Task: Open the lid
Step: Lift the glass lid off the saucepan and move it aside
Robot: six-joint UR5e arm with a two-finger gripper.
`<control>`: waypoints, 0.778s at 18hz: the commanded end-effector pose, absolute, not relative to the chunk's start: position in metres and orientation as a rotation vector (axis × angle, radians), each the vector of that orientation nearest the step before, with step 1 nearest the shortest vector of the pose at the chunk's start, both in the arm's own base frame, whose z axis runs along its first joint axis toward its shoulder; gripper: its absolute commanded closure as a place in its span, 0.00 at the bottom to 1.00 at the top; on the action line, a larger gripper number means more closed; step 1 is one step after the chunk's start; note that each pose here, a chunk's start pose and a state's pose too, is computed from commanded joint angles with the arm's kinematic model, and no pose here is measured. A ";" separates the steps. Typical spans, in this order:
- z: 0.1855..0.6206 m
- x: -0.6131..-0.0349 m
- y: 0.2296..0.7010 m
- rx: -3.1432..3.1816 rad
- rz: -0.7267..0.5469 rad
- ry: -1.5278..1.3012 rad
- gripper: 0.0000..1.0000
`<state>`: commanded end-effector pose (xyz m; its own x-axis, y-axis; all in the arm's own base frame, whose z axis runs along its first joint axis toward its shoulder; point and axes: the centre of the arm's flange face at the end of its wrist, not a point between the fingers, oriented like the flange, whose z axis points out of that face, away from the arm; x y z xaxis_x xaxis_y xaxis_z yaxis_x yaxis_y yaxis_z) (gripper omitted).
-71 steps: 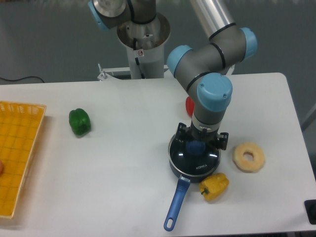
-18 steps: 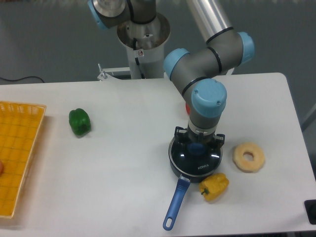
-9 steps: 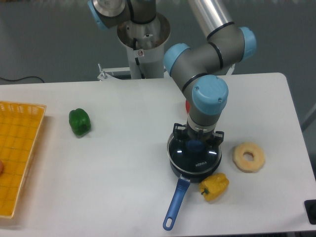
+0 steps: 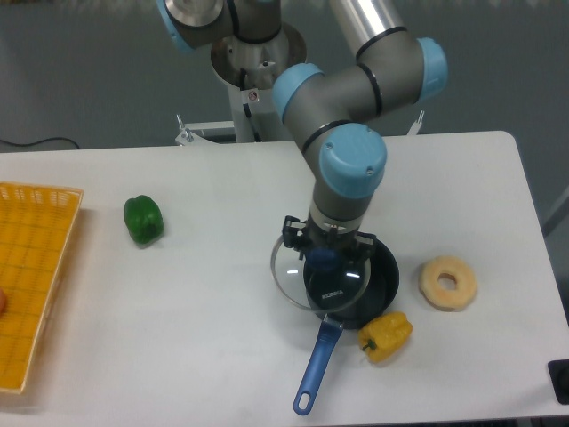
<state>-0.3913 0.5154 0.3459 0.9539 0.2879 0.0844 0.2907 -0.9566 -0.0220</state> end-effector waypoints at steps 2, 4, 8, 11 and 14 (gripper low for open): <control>0.348 -0.378 0.526 -3.057 -0.141 -0.465 0.46; 0.350 -0.366 0.536 -3.041 -0.155 -0.486 0.46; 0.348 -0.348 0.550 -3.041 -0.163 -0.519 0.46; 0.345 -0.336 0.563 -3.025 -0.142 -0.520 0.46; 0.336 -0.328 0.570 -3.034 -0.130 -0.514 0.46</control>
